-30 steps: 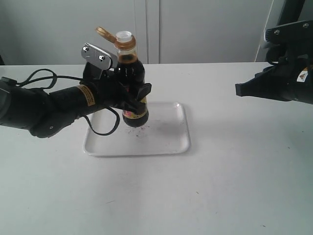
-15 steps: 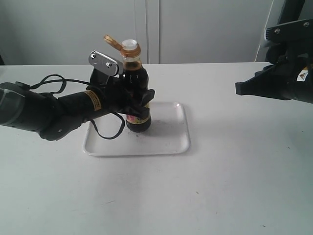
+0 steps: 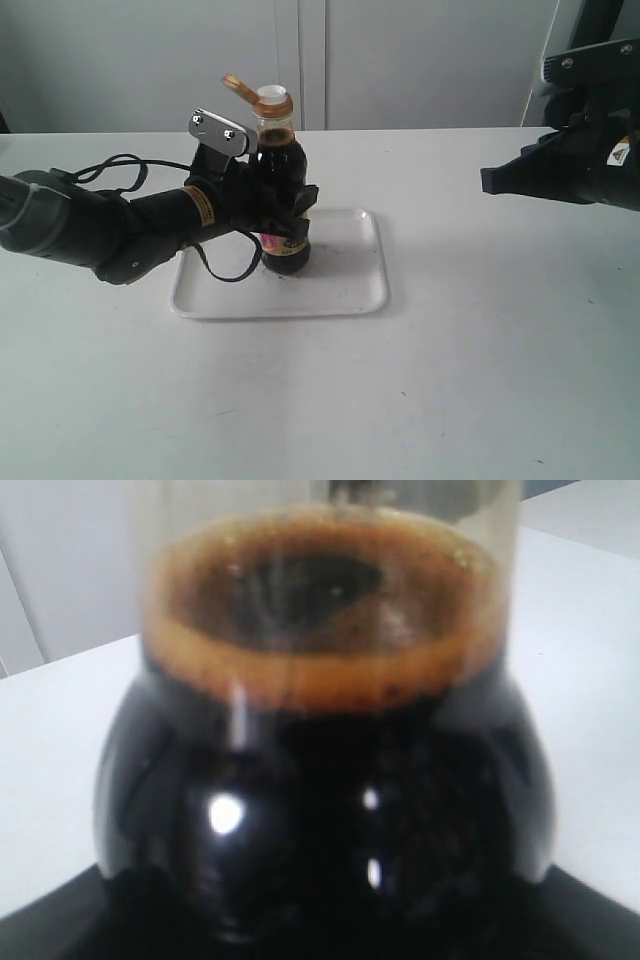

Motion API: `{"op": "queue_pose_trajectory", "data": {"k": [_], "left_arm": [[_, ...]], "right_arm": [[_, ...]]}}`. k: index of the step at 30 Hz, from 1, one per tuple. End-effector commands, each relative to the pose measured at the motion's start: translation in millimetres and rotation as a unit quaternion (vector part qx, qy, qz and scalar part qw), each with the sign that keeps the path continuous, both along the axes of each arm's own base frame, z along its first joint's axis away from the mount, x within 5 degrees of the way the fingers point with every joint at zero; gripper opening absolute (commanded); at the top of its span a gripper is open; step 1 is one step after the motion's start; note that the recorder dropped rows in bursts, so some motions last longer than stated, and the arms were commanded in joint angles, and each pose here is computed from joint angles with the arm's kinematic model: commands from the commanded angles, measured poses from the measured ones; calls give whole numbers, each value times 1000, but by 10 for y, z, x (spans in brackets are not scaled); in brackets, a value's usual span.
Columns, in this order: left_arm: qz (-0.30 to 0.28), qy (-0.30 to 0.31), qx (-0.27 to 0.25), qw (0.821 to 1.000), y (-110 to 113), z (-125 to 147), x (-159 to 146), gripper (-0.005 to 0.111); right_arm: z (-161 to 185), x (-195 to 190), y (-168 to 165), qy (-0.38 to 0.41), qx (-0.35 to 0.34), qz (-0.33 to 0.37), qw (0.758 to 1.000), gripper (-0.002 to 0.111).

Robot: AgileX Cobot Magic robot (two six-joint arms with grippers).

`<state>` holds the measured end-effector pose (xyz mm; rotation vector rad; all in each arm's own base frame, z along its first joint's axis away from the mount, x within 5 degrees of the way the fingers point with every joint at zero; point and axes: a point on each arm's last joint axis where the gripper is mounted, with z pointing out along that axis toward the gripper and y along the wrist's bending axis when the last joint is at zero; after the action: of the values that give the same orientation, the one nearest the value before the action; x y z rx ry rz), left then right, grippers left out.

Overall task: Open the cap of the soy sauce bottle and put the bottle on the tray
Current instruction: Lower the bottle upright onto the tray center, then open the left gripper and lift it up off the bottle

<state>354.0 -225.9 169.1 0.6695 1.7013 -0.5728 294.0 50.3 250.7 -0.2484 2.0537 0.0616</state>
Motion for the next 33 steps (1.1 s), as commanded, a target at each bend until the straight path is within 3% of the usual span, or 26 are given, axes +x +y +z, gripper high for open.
{"op": "queue_pose_trajectory", "data": {"k": [1,4,10,11,20,33], "left_arm": [[7,0,-17,1000,-9,88,14,8],[9,6,-10,1000,-3,71,15,31],[11,11,-4,1000,3,64,14,101],[13,14,0,1000,7,61,14,105],[23,27,29,999,49,145,-10,105],[18,19,29,999,122,608,-150,105]], "right_arm": [[4,-5,-21,-4,1,-3,1000,0],[4,-5,-21,-4,1,-3,1000,0],[4,-5,-21,-4,1,-3,1000,0],[4,-5,-21,-4,1,-3,1000,0],[4,-5,-21,-4,1,-3,1000,0],[6,-4,-20,-5,1,-3,1000,0]]}}
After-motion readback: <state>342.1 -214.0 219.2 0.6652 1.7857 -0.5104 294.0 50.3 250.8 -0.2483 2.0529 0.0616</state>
